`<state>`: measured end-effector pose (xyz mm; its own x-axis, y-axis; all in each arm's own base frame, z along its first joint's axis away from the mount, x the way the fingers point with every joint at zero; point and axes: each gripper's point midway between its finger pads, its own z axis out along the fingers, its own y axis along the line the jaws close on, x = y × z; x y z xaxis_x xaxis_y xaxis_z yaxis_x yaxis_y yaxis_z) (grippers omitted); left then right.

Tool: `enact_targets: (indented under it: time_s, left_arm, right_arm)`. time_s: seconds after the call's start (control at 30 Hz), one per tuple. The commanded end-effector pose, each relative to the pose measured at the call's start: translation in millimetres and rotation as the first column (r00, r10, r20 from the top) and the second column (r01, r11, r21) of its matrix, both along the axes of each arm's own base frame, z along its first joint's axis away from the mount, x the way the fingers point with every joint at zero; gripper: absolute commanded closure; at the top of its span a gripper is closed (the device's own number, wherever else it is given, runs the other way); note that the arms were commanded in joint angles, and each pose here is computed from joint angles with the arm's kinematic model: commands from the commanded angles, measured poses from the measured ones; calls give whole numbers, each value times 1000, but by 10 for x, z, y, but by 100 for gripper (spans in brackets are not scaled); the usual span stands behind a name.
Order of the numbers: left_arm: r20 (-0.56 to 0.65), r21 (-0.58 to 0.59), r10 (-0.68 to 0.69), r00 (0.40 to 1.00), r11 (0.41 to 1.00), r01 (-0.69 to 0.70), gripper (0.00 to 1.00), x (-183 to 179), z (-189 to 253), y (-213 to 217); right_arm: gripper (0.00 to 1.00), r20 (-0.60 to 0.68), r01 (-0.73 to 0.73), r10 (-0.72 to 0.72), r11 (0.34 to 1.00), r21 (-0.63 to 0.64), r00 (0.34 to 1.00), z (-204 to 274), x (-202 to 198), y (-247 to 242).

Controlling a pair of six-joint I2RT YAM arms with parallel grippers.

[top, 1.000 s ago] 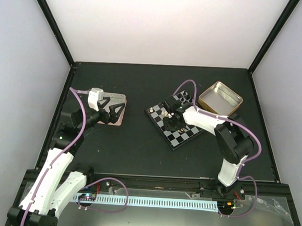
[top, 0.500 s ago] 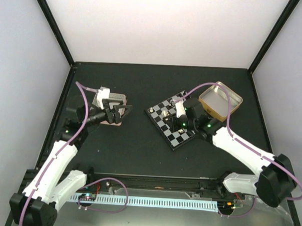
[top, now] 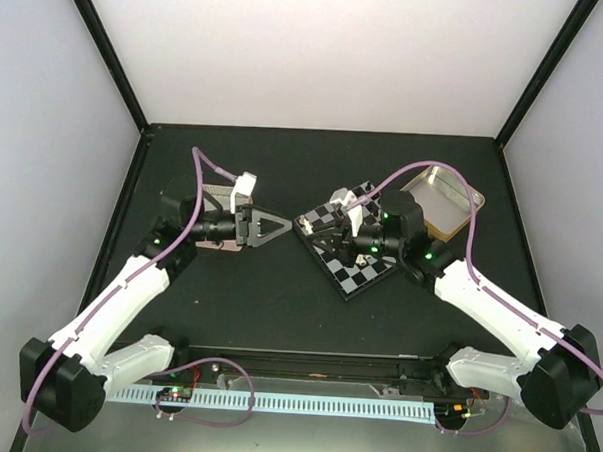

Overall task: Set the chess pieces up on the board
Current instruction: Pick up the chess piece from the chessboard.

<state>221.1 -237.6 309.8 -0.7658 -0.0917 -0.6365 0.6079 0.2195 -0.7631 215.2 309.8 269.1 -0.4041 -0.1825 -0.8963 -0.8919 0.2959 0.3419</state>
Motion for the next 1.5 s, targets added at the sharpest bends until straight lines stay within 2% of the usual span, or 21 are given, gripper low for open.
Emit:
enact_targets:
  time_s: [0.0, 0.13, 0.5, 0.8, 0.87, 0.9, 1.0, 1.13, 1.23, 1.33, 1.47]
  left_arm:
    - [24, -21, -81, 996, 996, 82, 24, -41, 203, -161]
    - [-2, 11, -119, 993, 993, 119, 36, -12, 110, -310]
    - [-38, 85, -171, 985, 981, 174, 59, -2, -122, -470]
    - [-17, 107, -170, 985, 979, 171, 89, -4, -164, -496]
    - [-6, 116, -157, 988, 981, 157, 97, 16, -173, -490]
    - [2, 123, -146, 989, 982, 145, 98, 29, -176, -484]
    - [29, 157, -97, 995, 983, 91, 99, 103, -216, -454]
    - [73, 237, -10, 997, 971, -7, 99, 249, -364, -391]
    - [125, 319, 77, 989, 941, -114, 98, 407, -532, -317]
    - [200, 393, 126, 972, 898, -197, 98, 512, -681, -282]
    - [312, 472, 129, 941, 839, -271, 99, 583, -849, -339]
  right_arm:
    - [88, 64, -97, 96, 995, 21, 993, 151, -116, 61]
    - [88, 50, -105, 105, 994, 11, 993, 100, -124, 65]
    - [88, 36, -92, 92, 996, -3, 995, 51, -78, 80]
    - [86, 26, -80, 81, 997, -7, 996, 24, -73, 69]
    - [80, 23, -60, 61, 998, -17, 998, 6, -50, 49]
    - [73, 16, -42, 43, 999, -25, 999, -11, -33, 34]
    - [60, -2, 10, -10, 999, -51, 1000, -69, 13, -20]
    - [42, -19, 146, -148, 986, -83, 989, -154, 121, -181]
    - [33, -11, 288, -291, 951, -111, 957, -211, 201, -408]
    - [29, 10, 449, -453, 880, -154, 891, -257, 272, -729]
    - [29, 40, 681, -690, 702, -211, 723, -288, 330, -1308]
